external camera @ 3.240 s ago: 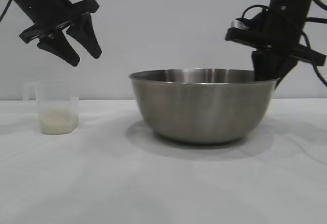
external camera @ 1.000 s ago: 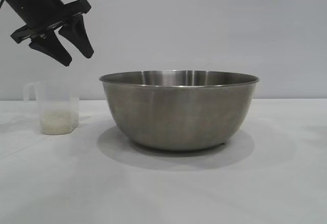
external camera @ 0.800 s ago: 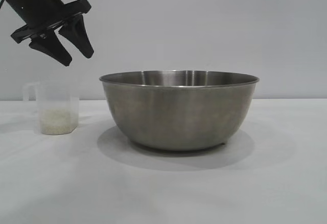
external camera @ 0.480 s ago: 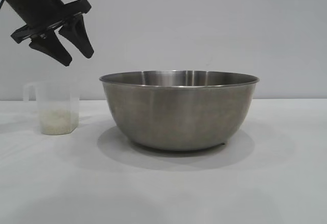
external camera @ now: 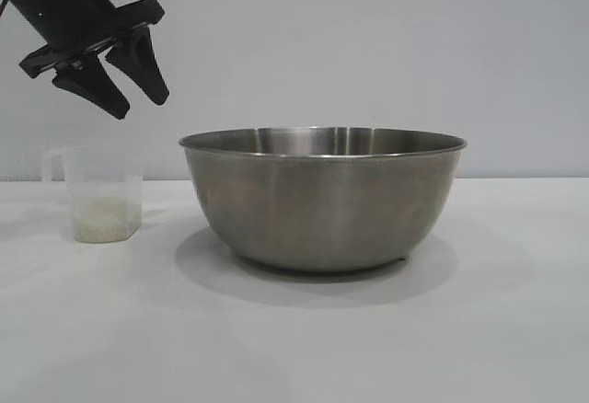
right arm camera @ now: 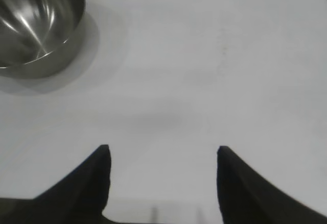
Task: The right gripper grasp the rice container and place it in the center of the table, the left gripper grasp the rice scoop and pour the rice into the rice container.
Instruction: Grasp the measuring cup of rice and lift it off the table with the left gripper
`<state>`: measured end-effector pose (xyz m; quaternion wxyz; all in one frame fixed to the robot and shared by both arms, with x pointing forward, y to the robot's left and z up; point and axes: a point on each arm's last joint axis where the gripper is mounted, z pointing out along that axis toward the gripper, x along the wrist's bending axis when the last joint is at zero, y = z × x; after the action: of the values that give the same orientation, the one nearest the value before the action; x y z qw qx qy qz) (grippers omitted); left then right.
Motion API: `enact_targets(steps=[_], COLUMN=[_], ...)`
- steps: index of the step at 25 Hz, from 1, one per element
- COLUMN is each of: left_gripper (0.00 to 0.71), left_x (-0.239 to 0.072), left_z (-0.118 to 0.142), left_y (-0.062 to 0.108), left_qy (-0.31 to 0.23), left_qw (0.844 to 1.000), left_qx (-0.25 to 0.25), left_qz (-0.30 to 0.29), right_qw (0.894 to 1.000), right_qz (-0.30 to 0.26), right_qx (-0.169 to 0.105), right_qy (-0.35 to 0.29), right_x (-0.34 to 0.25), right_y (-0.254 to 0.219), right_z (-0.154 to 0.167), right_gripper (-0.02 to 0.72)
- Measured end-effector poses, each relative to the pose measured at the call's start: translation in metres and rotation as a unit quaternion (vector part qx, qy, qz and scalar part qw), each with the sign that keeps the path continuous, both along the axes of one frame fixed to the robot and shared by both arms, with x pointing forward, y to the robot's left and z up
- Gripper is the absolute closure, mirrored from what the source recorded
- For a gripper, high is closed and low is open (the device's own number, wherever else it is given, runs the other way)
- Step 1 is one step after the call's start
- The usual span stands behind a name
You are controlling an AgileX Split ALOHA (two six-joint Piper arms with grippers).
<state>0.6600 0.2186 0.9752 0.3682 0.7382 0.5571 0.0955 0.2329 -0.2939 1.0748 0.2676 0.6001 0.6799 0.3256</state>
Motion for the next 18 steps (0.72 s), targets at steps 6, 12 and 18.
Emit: enact_targets(steps=[6,12,18], left_gripper=[0.312,0.312,0.312], left_x=[0.000,0.000,0.000], left_z=[0.000,0.000,0.000], left_y=[0.000,0.001,0.001], left_qy=[0.000,0.000,0.000], left_qw=[1.000,1.000,1.000], left_qx=[0.000,-0.001,-0.001], left_qz=[0.000,0.002,0.002], right_qw=[0.998,0.999,0.999], right_qz=[0.001,0.001,-0.005], right_qx=[0.006,0.002,-0.002], right_qy=[-0.055,-0.036,-0.054], right_x=[-0.021,-0.017,-0.013], right_y=[-0.002,-0.001,-0.003], right_z=[-0.019,-0.029,-0.028], right_gripper=[0.318,0.318,0.318])
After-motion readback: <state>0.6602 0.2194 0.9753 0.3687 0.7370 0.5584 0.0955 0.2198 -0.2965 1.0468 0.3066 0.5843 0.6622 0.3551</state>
